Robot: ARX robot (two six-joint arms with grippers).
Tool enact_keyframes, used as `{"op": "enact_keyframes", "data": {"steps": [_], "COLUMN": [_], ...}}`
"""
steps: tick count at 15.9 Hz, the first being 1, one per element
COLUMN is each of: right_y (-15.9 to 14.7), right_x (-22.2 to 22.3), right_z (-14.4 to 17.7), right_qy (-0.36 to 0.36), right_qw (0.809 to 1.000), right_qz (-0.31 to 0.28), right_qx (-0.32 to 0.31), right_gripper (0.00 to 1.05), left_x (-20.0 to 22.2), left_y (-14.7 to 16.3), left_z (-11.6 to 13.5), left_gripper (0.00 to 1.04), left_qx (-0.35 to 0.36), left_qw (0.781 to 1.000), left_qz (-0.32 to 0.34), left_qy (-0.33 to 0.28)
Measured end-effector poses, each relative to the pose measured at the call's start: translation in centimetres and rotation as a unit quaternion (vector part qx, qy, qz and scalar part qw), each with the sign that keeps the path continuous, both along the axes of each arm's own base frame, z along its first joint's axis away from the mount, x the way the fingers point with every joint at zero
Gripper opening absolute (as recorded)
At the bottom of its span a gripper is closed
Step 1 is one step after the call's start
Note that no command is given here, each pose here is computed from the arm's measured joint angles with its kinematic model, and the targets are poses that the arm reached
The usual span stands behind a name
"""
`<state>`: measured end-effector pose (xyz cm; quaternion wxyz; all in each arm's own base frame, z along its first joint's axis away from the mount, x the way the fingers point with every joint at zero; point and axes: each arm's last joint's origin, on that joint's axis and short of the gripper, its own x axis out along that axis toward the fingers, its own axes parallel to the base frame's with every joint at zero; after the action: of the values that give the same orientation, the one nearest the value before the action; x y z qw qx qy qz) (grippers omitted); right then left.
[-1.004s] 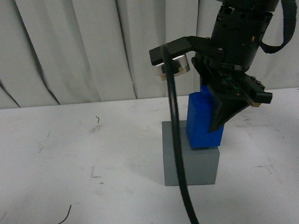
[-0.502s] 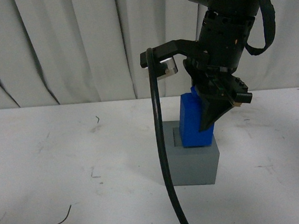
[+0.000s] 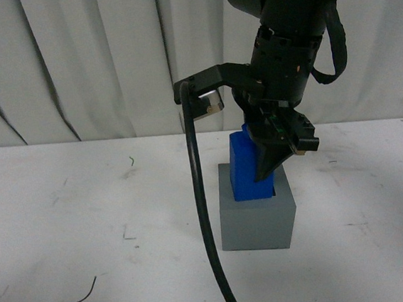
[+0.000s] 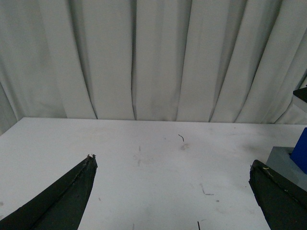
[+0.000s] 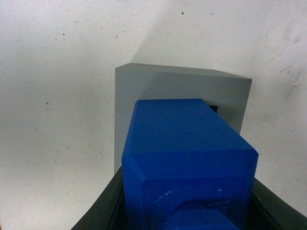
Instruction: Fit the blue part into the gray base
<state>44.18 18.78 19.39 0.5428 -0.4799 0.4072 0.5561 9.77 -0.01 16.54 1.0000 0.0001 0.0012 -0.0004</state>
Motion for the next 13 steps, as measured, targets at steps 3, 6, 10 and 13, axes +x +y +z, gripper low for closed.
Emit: {"op": "enact_keyframes", "data": {"steps": [3, 6, 10, 13], "right_y": [-0.6, -0.76, -0.78, -0.87], "right_x": [0.36, 0.4, 0.37, 0.32], "right_z": [-0.31, -0.82, -0.97, -0.97], "right_qy": [-0.006, -0.002, -0.001, 0.001], "right_qw": [1.0, 1.0, 1.0, 1.0], "right_qz": [-0.005, -0.007, -0.008, -0.008], "right_qx": [-0.001, -0.002, -0.006, -0.01], "right_gripper": [0.47, 0.47, 0.56, 0.87], "left_x": [0.0, 0.0, 0.0, 0.0], "left_y": [0.0, 0.0, 0.0, 0.0], "left_z": [0.0, 0.0, 0.0, 0.0], "left_gripper": [0.98, 0.98, 0.98, 0.98], "left_qx": [0.0, 0.0, 0.0, 0.0], "left_qw": [1.0, 1.0, 1.0, 1.0], "left_qz": [0.0, 0.0, 0.0, 0.0], "left_qy": [0.0, 0.0, 0.0, 0.0]}}
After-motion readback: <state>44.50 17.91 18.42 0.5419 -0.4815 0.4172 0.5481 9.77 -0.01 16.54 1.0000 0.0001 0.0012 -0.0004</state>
